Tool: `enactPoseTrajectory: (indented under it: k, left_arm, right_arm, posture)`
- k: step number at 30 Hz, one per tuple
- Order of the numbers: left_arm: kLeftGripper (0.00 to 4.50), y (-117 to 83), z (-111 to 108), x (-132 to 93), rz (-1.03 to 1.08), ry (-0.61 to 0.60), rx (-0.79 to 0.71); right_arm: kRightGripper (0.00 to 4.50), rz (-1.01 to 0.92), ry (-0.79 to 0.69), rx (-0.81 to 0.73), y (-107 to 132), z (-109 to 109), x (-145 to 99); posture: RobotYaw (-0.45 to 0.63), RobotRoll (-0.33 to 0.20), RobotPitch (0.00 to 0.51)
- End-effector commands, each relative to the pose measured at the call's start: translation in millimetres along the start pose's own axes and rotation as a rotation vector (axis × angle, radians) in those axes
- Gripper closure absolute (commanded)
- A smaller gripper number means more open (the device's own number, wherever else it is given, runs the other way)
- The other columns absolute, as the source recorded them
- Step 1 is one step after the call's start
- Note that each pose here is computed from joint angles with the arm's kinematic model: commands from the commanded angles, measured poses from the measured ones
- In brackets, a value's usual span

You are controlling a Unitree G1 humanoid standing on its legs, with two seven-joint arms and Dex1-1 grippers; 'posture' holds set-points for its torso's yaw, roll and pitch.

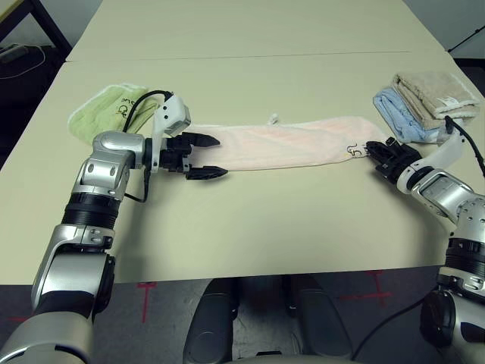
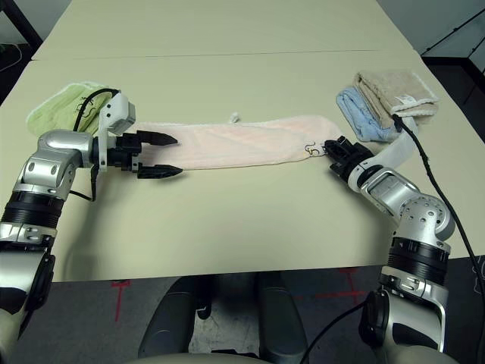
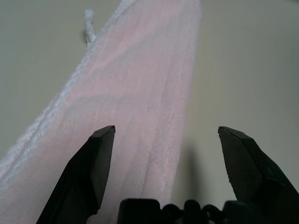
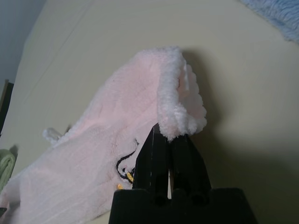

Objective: Fold the towel and set it aside.

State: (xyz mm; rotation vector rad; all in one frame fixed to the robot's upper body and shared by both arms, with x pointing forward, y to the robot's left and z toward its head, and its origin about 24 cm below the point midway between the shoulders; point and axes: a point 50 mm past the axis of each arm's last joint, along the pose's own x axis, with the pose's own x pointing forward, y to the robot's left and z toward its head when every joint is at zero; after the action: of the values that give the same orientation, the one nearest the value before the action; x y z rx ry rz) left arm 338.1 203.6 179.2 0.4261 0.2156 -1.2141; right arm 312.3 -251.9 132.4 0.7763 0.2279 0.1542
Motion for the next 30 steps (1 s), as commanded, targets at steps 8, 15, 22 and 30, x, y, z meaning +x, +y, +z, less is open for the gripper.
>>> enactPoseTrajectory:
  k: [8, 15, 22, 30]
  left_arm:
    - [0.00, -6.1, -2.4, -1.2, 0.022, -0.026, -0.038]
    - [0.00, -11.4, -5.7, -1.2, 0.030, -0.031, -0.045]
    - [0.00, -12.9, -6.5, -3.9, 0.042, -0.032, -0.047]
    - [0.00, -8.7, -4.1, -3.2, 0.049, -0.033, -0.040]
  right_arm:
    - [4.48, 0.013, -0.099, -0.202, -9.3, 13.9, -10.3]
    - [4.48, 0.146, -0.160, -0.356, 5.5, 27.2, -15.6]
    - [4.48, 0.103, -0.187, -0.363, 0.1, 33.0, -26.9]
    - [4.48, 0.166, -0.202, -0.445, 19.3, 34.4, -23.3]
  posture:
    - [-0.02, 0.000, 0.226]
    - [0.00, 0.000, 0.211]
    - [0.00, 0.000, 0.203]
    - [-0.01, 0.000, 0.202]
